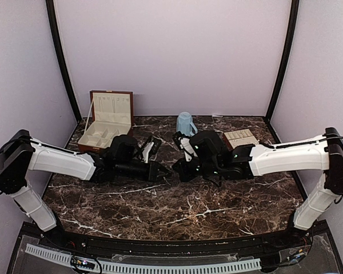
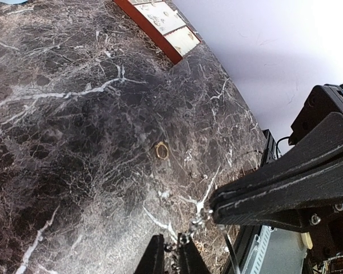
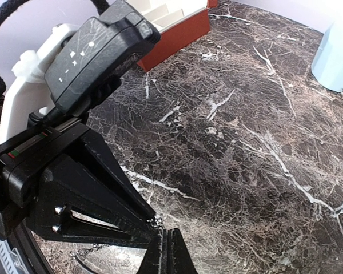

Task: Organize the mixed jewelry
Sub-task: Pass from the right arm to the left

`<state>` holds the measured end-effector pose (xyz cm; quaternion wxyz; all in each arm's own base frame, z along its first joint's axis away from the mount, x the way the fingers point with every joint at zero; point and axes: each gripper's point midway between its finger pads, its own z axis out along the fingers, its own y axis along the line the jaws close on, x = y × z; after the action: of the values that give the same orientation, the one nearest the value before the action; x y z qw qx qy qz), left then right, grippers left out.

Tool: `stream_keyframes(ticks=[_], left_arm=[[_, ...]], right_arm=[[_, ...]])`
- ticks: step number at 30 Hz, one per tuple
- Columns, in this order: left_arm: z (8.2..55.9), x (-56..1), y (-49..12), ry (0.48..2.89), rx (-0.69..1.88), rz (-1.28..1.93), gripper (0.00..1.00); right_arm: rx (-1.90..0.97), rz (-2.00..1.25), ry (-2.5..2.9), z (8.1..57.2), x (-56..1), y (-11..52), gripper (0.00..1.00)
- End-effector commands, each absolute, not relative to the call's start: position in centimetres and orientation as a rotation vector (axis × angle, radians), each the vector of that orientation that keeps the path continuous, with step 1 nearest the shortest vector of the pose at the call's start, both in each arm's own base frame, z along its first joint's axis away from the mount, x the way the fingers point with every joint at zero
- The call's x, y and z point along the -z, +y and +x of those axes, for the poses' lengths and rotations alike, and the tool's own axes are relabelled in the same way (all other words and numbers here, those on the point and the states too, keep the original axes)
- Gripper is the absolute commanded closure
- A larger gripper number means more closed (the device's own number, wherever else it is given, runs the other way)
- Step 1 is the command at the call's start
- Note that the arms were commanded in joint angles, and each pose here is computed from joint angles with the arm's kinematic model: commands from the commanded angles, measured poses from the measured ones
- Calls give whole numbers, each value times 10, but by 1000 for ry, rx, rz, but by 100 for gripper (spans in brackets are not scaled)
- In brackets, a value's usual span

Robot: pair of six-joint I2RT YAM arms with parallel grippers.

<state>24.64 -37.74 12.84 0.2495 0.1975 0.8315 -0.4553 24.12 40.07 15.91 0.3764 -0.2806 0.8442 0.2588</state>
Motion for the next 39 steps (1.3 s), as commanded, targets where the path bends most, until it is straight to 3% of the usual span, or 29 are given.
stream_keyframes(ticks=[1, 14, 23, 39], left_arm=[[251, -143, -381, 2211, 1239, 542, 89], [259, -145, -373, 2207, 1167, 503, 91], [264, -139, -364, 2228, 1098, 449, 94], [268, -136, -337, 2274, 931, 387, 94]], right_arm=[[-644, -681, 2132, 248, -169, 406, 100], [-578, -636, 2179, 254, -150, 401, 100], [-558, -588, 2162, 259, -155, 395, 73], [-509, -419, 2089, 266, -180, 353, 66]])
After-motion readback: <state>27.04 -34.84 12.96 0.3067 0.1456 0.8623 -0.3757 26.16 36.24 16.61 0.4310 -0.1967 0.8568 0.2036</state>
